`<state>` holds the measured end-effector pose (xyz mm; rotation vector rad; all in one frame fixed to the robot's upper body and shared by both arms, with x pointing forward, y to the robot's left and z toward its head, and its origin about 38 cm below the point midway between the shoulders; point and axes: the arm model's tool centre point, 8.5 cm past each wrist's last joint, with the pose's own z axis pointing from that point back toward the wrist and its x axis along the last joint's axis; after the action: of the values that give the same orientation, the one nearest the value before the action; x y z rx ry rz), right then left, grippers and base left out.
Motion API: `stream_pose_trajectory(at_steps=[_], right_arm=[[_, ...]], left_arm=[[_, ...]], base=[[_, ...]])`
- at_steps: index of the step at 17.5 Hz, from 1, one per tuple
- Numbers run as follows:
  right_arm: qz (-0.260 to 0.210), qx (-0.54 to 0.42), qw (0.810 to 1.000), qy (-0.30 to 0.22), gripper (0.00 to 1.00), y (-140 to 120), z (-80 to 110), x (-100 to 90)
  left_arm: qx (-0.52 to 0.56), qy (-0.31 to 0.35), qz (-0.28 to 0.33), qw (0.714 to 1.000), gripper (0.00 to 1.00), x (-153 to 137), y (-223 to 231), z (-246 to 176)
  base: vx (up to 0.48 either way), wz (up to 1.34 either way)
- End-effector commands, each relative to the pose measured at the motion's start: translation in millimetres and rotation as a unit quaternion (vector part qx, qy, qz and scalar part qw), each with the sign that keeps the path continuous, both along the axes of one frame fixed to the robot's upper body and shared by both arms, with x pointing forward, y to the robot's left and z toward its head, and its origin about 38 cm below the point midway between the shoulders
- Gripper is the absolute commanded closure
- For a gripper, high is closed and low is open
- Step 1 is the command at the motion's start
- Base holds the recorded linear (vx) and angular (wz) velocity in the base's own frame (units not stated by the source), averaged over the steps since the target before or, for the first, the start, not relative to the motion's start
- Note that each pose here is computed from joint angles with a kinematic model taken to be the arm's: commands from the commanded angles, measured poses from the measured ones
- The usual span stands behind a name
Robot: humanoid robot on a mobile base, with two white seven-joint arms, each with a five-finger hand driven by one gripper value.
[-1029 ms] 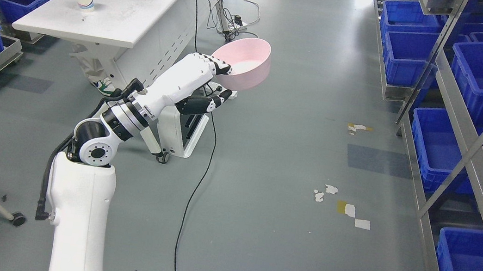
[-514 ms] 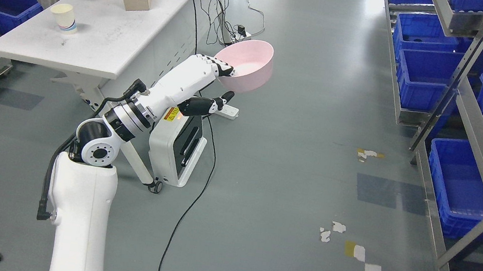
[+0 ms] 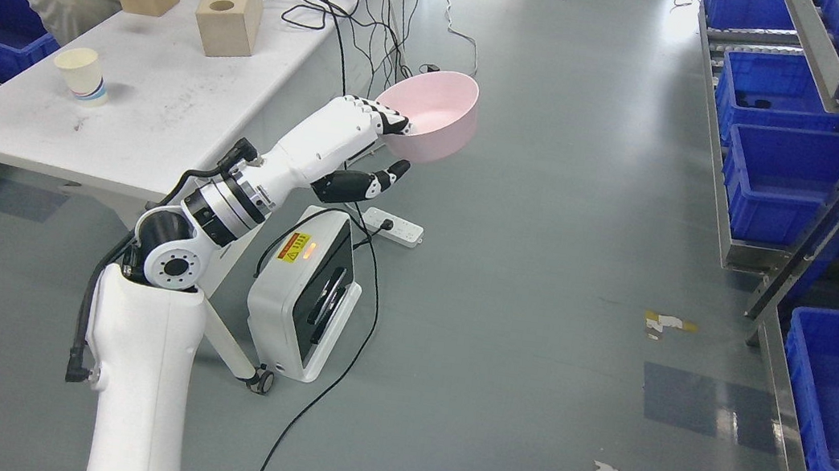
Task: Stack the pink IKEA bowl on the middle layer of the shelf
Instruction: 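Hold the pink bowl raised in the left hand while driving to the other shelf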
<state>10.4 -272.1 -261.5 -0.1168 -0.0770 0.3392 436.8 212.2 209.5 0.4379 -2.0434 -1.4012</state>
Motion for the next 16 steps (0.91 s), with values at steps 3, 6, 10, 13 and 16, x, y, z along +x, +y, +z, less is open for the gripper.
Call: stream_pose_trajectory(at_steps=[3, 6, 10, 13, 16], right_arm=[[0.000, -0.007, 1.000, -0.001, 0.00, -10.1, 0.7, -4.1], [0.000, -0.007, 1.000, -0.001, 0.00, -10.1, 0.7, -4.1], [0.000, -0.007, 1.000, -0.001, 0.00, -10.1, 0.7, -4.1], [0.000, -0.007, 1.000, -0.001, 0.00, -10.1, 0.7, -4.1], [0.000, -0.007, 1.000, -0.001, 0.00, -10.1, 0.7, -4.1]], left_arm=[[0.011, 0.000, -0.006, 1.000, 0.97, 0.1, -1.2, 0.1], [0.011, 0.000, -0.006, 1.000, 0.97, -0.2, -1.2, -0.6], [0.012, 0.000, -0.007, 1.000, 0.97, 0.0, -1.7, 0.0], [0.023, -0.001, -0.039, 0.999, 0.96, -0.8, -24.4, 0.5], [0.041, 0.000, -0.094, 0.995, 0.96, -7.0, -63.0, -3.7]], base=[[0.340, 0.05], [0.336, -0.05], [0.277, -0.27], [0.182, -0.64], [0.104, -0.89]])
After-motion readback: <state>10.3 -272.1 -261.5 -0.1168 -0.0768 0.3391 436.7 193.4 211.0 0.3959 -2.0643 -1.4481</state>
